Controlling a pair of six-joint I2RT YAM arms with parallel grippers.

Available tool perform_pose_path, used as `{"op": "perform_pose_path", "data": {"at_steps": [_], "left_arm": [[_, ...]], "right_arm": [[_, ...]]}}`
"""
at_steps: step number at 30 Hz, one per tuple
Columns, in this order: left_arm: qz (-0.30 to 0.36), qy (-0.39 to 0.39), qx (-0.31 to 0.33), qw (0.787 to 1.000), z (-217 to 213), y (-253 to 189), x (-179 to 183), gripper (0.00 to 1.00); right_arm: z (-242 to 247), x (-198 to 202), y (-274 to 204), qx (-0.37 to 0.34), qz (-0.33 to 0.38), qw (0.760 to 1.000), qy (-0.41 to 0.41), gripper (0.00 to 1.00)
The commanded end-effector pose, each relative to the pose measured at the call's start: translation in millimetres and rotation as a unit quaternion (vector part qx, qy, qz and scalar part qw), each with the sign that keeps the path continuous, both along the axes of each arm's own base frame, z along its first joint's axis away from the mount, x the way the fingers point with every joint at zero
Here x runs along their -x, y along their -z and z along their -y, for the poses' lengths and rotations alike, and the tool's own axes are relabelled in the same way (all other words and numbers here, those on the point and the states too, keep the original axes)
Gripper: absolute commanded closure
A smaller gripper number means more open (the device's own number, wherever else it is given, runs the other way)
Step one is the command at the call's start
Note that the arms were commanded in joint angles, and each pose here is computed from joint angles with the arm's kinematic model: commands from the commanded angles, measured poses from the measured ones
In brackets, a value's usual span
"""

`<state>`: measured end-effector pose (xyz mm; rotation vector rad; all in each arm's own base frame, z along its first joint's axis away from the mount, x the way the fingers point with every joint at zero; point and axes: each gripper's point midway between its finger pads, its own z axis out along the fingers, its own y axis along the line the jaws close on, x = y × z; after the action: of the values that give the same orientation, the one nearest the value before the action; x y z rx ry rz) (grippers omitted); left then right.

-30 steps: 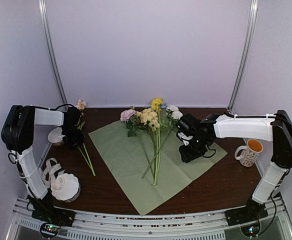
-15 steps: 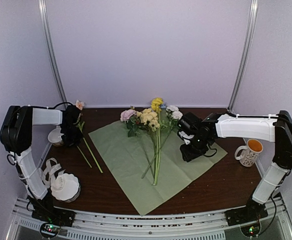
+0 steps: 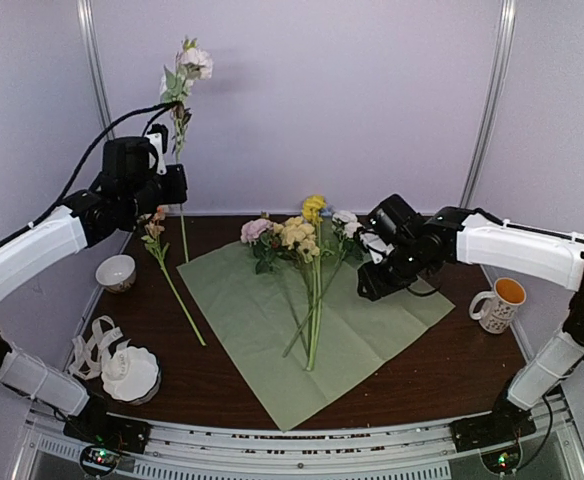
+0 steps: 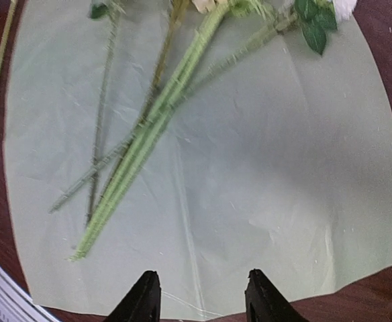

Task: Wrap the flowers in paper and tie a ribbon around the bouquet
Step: Pick up the fake flower from the corner of the board, then pass from the left arm to the right

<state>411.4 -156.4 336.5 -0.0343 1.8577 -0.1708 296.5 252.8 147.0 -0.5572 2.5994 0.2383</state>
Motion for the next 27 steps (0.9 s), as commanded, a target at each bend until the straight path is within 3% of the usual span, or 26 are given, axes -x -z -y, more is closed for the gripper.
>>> {"op": "perform_pose_path", "data": {"at_steps": [1, 3, 5, 8, 9, 15, 17, 24, 26, 27], "left_arm": [[0.138, 0.321, 0.059, 0.935, 101.6, -74.0, 40.4, 1.0], [0.152, 0.416, 0.111, 0.89, 138.7, -85.7, 67.7, 1.0], [0.16, 0.484, 0.13, 0.851, 169.0, -92.4, 92.2, 1.0], [0.172, 0.535, 0.109, 0.82, 201.7, -94.2, 116.5, 1.0], [0.177, 0.541, 0.103, 0.816, 209.0, -94.2, 122.1, 1.0], [0.175, 0.563, 0.105, 0.801, 229.3, -90.1, 135.7, 1.0], [0.163, 0.569, 0.109, 0.798, 233.8, -82.9, 138.2, 1.0], [0.119, 0.603, 0.092, 0.783, 244.7, -66.1, 145.4, 1.0], [0.109, 0.607, 0.086, 0.783, 247.0, -62.3, 144.5, 1.0], [0.108, 0.607, 0.085, 0.783, 247.3, -61.2, 144.5, 1.0]], "right_arm": [[-45.4, -12.8, -122.8, -0.197, 0.141, 0.968, -0.059, 0.56], [-66.1, -5.8, -181.7, -0.31, 0.199, 0.925, -0.095, 0.56], [-80.8, 10.5, -235.6, -0.422, 0.237, 0.865, -0.135, 0.54], [-93.4, 21.3, -287.7, -0.531, 0.267, 0.787, -0.163, 0.52], [-100.2, 21.0, -294.5, -0.548, 0.264, 0.775, -0.17, 0.52], [-126.8, 12.0, -314.6, -0.576, 0.244, 0.759, -0.179, 0.38], [-130.1, 7.7, -313.5, -0.575, 0.245, 0.761, -0.173, 0.46], [-136.2, 7.8, -305.1, -0.562, 0.238, 0.77, -0.184, 0.48], [-138.5, 9.0, -303.5, -0.56, 0.235, 0.772, -0.19, 0.57], [-138.7, 8.2, -302.6, -0.558, 0.233, 0.774, -0.188, 0.68]]}}
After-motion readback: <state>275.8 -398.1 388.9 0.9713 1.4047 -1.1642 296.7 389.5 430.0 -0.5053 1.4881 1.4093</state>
